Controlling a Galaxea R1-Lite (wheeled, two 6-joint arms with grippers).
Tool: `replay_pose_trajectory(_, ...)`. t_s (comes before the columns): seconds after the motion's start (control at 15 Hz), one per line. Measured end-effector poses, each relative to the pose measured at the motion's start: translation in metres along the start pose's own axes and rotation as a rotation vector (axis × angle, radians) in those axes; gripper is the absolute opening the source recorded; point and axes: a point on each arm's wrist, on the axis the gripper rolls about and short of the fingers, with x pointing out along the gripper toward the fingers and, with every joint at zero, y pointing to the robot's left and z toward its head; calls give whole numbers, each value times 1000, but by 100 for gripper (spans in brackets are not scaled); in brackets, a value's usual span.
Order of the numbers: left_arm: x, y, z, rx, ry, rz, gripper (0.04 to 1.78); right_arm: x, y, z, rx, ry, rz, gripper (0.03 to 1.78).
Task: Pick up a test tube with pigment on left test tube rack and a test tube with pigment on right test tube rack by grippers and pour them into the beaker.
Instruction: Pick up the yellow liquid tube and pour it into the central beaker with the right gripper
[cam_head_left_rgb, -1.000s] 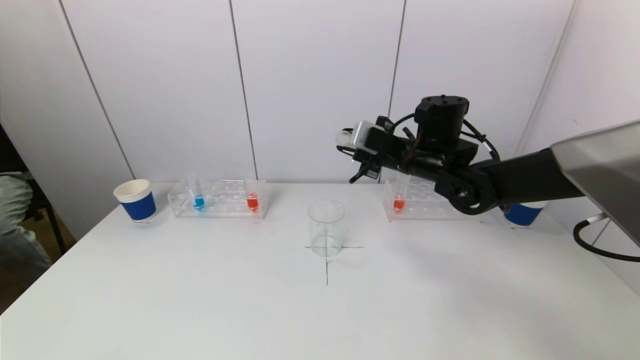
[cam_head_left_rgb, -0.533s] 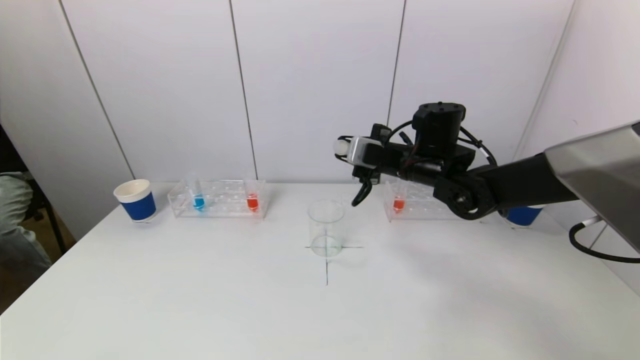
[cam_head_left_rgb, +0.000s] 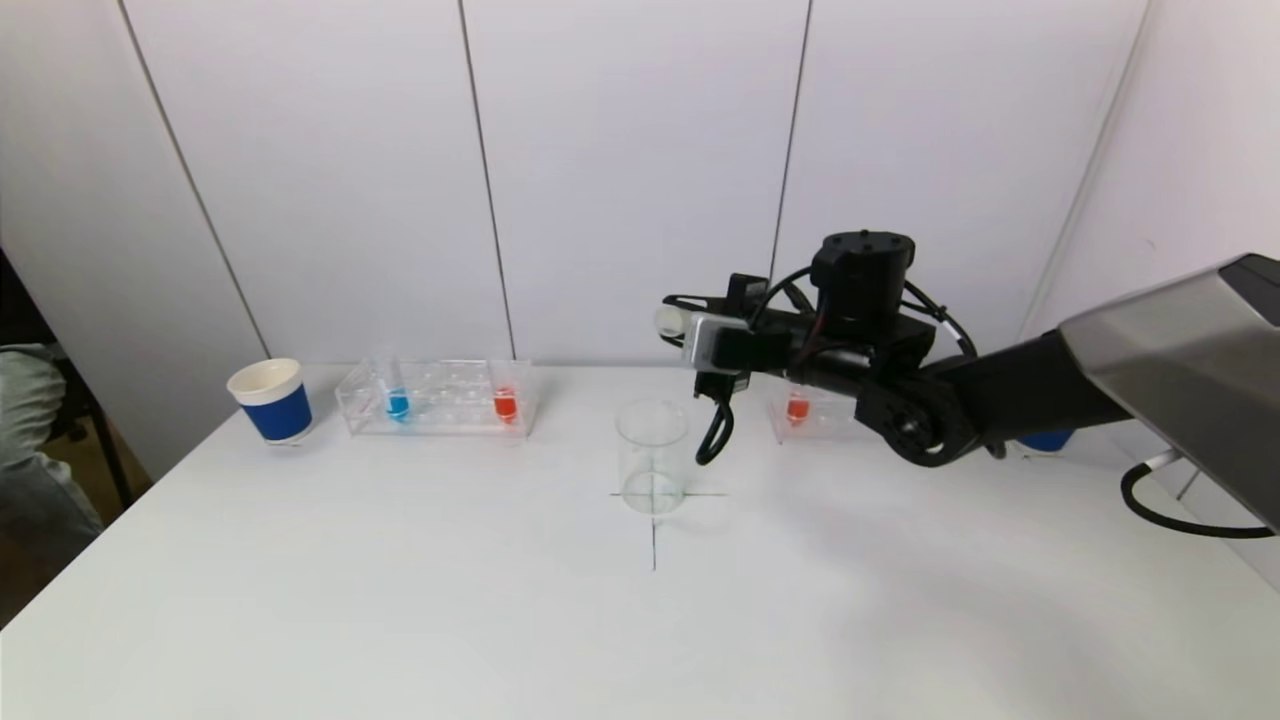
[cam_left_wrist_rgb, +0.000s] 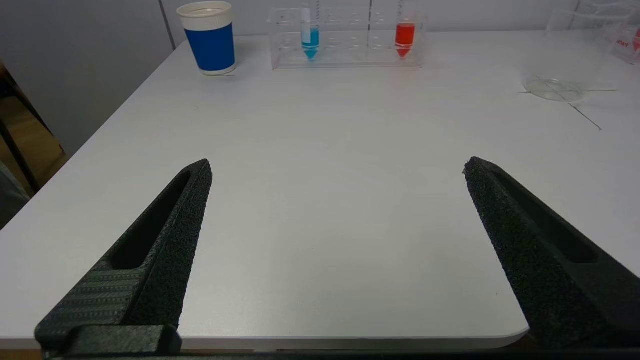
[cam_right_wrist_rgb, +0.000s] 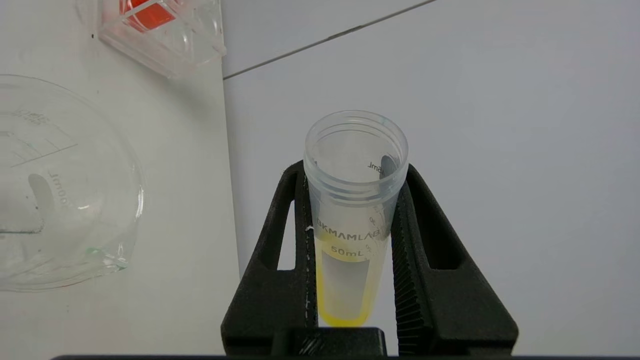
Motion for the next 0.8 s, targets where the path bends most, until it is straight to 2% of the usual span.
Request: replay_pose_trajectory(0.8, 0, 0, 0, 0, 0, 0, 176, -4, 23, -5, -73, -6, 34, 48)
